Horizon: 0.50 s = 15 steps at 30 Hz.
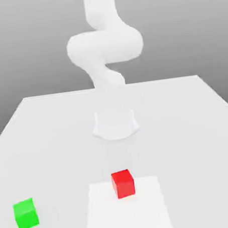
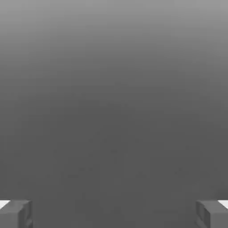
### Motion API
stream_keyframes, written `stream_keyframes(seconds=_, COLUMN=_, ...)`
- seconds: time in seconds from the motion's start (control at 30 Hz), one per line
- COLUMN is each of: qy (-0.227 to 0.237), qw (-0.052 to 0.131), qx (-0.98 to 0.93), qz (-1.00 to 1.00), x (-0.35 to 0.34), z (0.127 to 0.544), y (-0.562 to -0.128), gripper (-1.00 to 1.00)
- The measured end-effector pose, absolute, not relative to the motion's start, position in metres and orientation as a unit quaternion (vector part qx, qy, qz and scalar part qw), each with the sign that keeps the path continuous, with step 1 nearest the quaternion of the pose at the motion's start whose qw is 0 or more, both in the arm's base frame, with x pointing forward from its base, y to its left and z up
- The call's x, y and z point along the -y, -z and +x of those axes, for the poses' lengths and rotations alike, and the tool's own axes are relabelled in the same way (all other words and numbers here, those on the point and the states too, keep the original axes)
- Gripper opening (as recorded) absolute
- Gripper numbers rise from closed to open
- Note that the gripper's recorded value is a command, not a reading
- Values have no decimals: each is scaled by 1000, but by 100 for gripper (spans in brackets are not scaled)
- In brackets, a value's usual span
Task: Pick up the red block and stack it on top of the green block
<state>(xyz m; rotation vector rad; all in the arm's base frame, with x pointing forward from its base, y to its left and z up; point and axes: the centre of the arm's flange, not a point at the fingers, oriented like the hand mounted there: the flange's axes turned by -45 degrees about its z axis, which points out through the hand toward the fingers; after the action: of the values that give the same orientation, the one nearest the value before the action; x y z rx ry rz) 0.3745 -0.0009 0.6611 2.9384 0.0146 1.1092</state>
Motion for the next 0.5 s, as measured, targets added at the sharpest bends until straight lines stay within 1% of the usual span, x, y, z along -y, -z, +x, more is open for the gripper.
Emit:
stream_keyframes(seconds=0.13, qy=-282, qw=5, qx=-28, qz=959, x=1, z=411, y=-562, gripper=0)
stream_keyframes(seconds=0.27, qy=-210, qw=7, qx=-51, qz=976, x=1, z=424, y=-462, gripper=0)
stream_keyframes(seconds=0.4, qy=-134, qw=7, qx=-77, qz=988, x=1, z=412, y=-361, gripper=0)
stream_keyframes(seconds=0.5, qy=-70, qw=4, qx=-98, qz=993, x=0, z=386, y=-285, gripper=0)
